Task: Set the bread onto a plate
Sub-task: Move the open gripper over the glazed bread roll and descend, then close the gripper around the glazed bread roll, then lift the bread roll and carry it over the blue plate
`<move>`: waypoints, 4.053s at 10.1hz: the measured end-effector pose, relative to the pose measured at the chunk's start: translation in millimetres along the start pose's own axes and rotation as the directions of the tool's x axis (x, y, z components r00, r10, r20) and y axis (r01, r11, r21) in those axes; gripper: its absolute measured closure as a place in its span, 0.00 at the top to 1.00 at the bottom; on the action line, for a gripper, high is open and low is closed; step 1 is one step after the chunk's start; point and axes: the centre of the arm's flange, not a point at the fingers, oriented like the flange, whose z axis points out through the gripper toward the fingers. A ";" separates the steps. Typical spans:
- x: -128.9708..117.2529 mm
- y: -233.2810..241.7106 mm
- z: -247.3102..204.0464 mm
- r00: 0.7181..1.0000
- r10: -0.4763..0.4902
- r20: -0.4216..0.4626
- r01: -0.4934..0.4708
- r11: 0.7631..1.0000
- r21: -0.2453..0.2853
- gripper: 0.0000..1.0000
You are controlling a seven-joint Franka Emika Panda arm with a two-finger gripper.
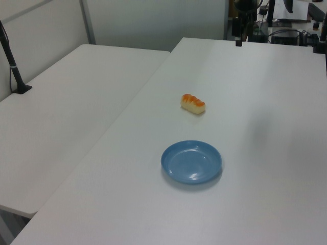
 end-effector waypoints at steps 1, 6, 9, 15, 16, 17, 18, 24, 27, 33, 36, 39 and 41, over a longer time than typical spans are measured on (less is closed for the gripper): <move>0.2 -0.1 0.2 1.000 0.000 0.000 0.000 1.000 0.000 1.00; 1.5 -0.2 -2.1 1.000 0.000 -0.014 0.000 1.000 0.002 1.00; 5.0 -3.0 -2.0 0.999 0.002 -0.032 -0.001 1.000 0.026 1.00; 88.3 -9.3 111.3 0.989 0.073 -0.130 -0.069 0.997 0.035 1.00; 101.0 -12.8 134.9 0.980 0.129 -0.150 -0.124 0.991 0.042 1.00; 111.0 -16.9 160.8 0.974 0.165 -0.153 -0.161 0.986 0.042 1.00; 116.1 -19.5 176.5 0.972 0.177 -0.153 -0.172 0.984 0.041 1.00; 130.4 -72.2 233.2 0.943 0.294 -0.155 -0.288 0.956 0.059 1.00; 132.0 -96.4 248.8 0.939 0.297 -0.172 -0.289 0.955 0.068 1.00; 147.7 -104.3 264.5 0.933 0.306 -0.192 -0.297 0.952 0.071 0.70; 152.8 -102.6 226.2 0.922 0.307 -0.238 -0.292 0.951 0.098 0.49; 131.0 -103.0 170.8 0.957 0.224 -0.183 -0.215 0.974 0.065 0.50; 113.7 -156.3 166.7 0.975 0.140 -0.174 -0.132 0.990 0.059 0.51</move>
